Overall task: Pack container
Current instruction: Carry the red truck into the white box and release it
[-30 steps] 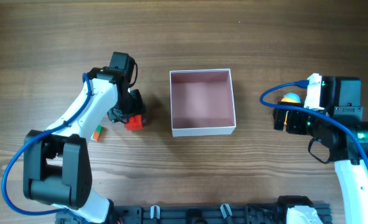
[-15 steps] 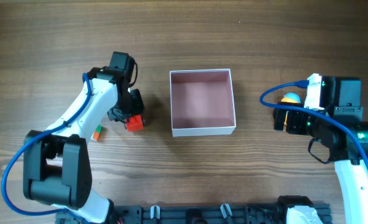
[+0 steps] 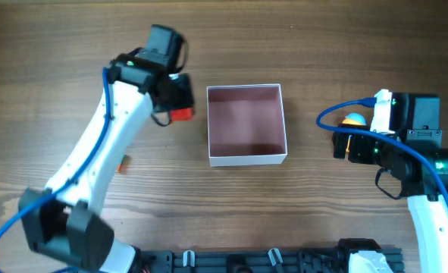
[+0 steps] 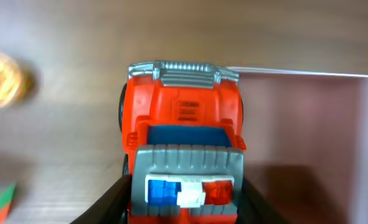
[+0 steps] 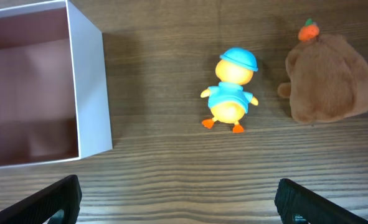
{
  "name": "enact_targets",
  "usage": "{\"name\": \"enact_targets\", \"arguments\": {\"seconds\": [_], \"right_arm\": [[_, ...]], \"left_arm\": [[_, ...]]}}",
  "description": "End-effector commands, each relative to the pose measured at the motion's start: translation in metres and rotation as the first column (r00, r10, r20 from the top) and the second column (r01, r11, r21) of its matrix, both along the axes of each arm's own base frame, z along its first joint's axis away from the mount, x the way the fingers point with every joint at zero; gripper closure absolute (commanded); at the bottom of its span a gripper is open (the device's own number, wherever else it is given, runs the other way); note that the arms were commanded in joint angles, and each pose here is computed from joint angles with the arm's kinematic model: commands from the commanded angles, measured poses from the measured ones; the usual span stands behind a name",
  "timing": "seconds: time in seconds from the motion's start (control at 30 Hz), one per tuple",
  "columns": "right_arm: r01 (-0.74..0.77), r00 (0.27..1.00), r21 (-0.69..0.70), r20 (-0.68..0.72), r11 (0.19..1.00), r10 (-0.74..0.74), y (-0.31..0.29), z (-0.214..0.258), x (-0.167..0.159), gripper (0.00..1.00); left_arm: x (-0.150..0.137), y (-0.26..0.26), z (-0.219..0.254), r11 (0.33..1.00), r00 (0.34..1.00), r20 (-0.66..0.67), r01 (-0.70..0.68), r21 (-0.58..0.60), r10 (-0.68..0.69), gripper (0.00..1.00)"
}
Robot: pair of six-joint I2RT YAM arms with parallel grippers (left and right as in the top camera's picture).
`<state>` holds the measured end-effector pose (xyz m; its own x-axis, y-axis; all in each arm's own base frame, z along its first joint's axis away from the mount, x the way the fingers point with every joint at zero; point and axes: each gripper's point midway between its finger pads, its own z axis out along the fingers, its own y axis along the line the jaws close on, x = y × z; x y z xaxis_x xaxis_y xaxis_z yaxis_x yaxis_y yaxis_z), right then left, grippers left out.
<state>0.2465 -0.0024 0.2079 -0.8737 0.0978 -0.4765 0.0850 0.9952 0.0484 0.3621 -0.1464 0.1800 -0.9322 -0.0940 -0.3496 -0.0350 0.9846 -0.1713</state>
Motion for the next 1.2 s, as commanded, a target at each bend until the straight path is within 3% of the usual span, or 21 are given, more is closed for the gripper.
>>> {"name": "enact_targets", "arguments": {"seconds": [0.0,0.13,0.27,0.5,0.73,0.97,1.0,1.03,1.07,1.17], "right_arm": [[0.054,0.996,-0.033,0.077,0.998,-0.051,-0.009,0.019,0.003,0.0],[0.054,0.994,-0.032,0.095,0.998,-0.051,-0.009,0.024,0.001,0.0],[0.052,0.995,-0.029,0.086,0.998,-0.049,-0.008,0.022,-0.001,0.0],[0.052,0.996,-0.03,0.071,0.998,-0.049,-0.008,0.021,-0.004,0.0],[0.051,0.996,-0.03,0.071,0.998,-0.049,-0.008,0.02,-0.004,0.0],[0.051,0.996,-0.03,0.071,0.998,-0.049,-0.008,0.02,-0.004,0.0],[0.052,0.996,-0.03,0.071,0.998,-0.049,-0.008,0.02,-0.004,0.0],[0.052,0.996,-0.03,0.071,0.998,-0.049,-0.008,0.02,-0.004,0.0],[0.051,0.996,-0.03,0.071,0.998,-0.049,-0.008,0.02,-0.004,0.0],[0.052,0.996,-0.03,0.071,0.998,-0.049,-0.008,0.02,-0.004,0.0]], "left_arm": [[-0.014,-0.069,0.037,0.975,0.966,0.15,0.219,-0.03,-0.212,0.96],[-0.021,-0.114,0.024,0.967,0.961,0.152,0.245,-0.073,-0.232,0.96],[-0.01,-0.117,-0.046,0.982,0.982,-0.01,0.188,-0.024,-0.189,0.96],[0.001,-0.1,-0.101,0.986,0.984,-0.109,0.147,0.073,-0.139,0.96],[0.021,-0.067,-0.111,0.995,0.991,-0.127,0.063,0.082,-0.052,0.96],[0.02,-0.066,-0.111,0.995,0.99,-0.129,0.061,0.084,-0.05,0.94],[0.02,-0.066,-0.111,0.995,0.99,-0.129,0.061,0.084,-0.05,0.92],[0.02,-0.066,-0.111,0.995,0.99,-0.129,0.061,0.083,-0.05,0.84],[0.02,-0.066,-0.111,0.995,0.99,-0.129,0.062,0.083,-0.051,0.7],[0.02,-0.066,-0.111,0.995,0.99,-0.13,0.062,0.083,-0.051,0.47]]}}
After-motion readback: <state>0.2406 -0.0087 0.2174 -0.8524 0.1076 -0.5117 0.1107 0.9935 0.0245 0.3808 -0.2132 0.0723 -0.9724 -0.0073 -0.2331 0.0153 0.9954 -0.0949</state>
